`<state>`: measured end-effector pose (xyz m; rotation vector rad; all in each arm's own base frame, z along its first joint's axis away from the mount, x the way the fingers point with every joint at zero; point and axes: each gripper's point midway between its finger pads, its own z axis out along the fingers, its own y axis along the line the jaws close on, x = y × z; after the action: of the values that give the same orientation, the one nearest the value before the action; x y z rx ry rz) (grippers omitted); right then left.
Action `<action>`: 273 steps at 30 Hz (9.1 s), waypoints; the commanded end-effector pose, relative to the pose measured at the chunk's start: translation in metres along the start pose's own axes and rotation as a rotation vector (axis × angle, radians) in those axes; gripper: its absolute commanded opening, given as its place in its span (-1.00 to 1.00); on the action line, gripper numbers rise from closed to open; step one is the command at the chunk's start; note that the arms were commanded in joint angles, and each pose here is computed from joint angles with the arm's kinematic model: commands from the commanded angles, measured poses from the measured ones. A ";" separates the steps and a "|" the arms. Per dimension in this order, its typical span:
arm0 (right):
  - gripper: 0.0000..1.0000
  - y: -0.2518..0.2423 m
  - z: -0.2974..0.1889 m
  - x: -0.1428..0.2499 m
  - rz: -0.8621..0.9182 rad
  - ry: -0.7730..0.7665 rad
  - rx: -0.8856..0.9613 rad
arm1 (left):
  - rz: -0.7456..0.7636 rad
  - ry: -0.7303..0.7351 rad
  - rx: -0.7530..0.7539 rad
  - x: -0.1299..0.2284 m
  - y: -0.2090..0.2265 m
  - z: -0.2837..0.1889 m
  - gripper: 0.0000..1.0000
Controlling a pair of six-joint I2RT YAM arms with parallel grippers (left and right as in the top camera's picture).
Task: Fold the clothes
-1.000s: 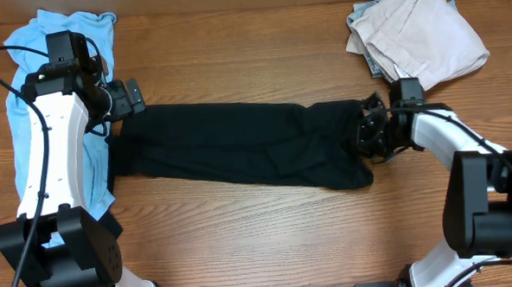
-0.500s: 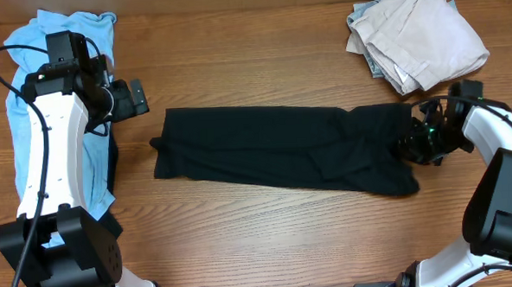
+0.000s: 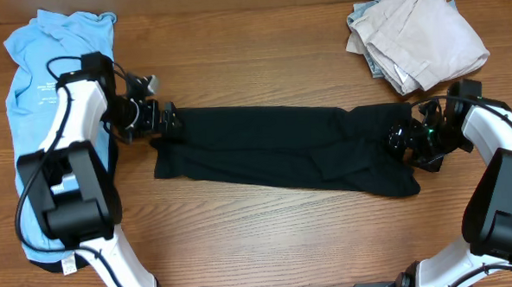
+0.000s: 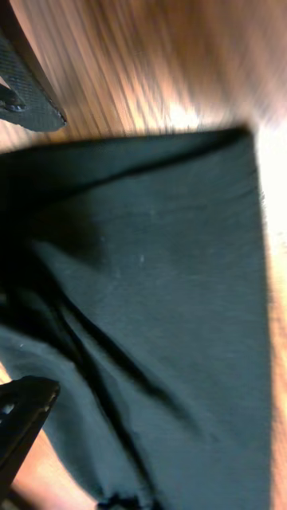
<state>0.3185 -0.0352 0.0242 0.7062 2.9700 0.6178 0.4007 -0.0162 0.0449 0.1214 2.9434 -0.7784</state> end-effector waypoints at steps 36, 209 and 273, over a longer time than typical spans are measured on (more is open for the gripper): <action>0.68 -0.001 -0.004 -0.008 -0.012 -0.023 0.019 | -0.348 0.123 -0.499 0.032 0.013 0.066 -0.87; 0.50 0.067 0.022 0.036 -0.184 0.004 0.234 | 0.325 -0.205 -0.406 -0.029 -0.263 -0.127 1.00; 0.43 0.336 0.040 0.184 -0.837 0.006 -0.243 | 0.118 -0.205 -0.504 -0.079 -0.151 -0.134 1.00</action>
<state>0.2957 0.3207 0.0906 -0.4300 2.8219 0.7576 0.4457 -0.0894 0.2617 0.1490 2.7652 -0.0458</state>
